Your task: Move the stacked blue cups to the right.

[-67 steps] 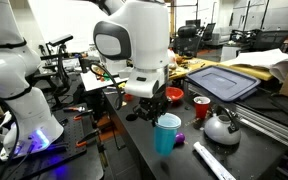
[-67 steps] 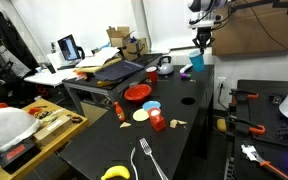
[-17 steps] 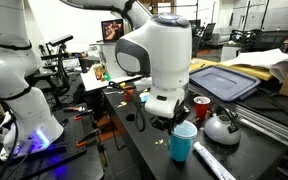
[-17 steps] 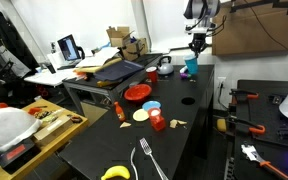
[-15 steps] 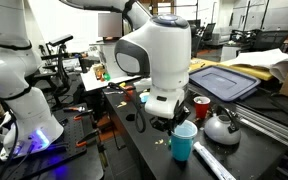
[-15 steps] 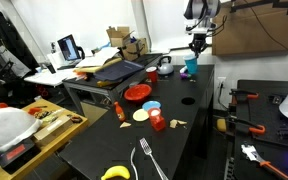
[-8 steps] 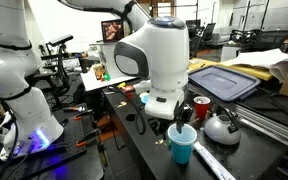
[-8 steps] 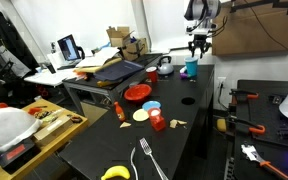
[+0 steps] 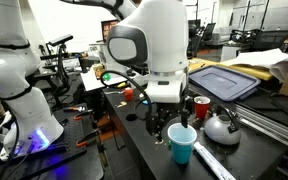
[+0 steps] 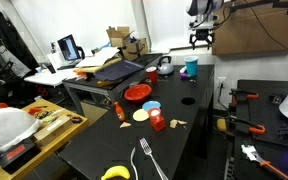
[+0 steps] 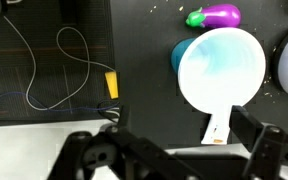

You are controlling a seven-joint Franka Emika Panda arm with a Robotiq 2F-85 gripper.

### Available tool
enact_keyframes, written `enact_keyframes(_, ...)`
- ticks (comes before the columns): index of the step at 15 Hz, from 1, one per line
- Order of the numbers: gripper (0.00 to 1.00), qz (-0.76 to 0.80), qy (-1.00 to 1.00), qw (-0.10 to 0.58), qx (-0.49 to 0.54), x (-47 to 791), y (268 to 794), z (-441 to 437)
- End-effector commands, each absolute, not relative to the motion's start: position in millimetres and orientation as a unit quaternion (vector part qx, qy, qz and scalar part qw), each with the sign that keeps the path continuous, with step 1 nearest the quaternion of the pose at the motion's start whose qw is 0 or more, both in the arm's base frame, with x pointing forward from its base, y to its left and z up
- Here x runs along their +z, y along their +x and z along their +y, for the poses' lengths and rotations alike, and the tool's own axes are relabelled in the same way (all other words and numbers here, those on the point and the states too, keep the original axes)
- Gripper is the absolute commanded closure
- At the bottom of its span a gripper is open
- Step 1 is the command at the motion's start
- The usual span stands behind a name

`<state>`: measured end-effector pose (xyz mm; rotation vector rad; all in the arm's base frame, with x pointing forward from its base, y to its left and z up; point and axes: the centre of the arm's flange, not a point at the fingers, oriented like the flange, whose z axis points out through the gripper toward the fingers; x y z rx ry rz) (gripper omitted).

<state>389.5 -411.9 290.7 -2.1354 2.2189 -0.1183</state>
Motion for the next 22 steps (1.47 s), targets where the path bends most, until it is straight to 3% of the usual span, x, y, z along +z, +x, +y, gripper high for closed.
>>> enact_keyframes(1, 0.0, 0.673, -0.736, 0.035, -0.062, 340.2, 374.7, -386.4)
enact_keyframes(12, 0.0, 0.465, -0.874, 0.071, -0.125, 412.9, 388.0, -299.0)
enact_keyframes(22, 0.0, 0.286, -0.953, 0.017, -0.103, 400.1, 397.0, -204.7)
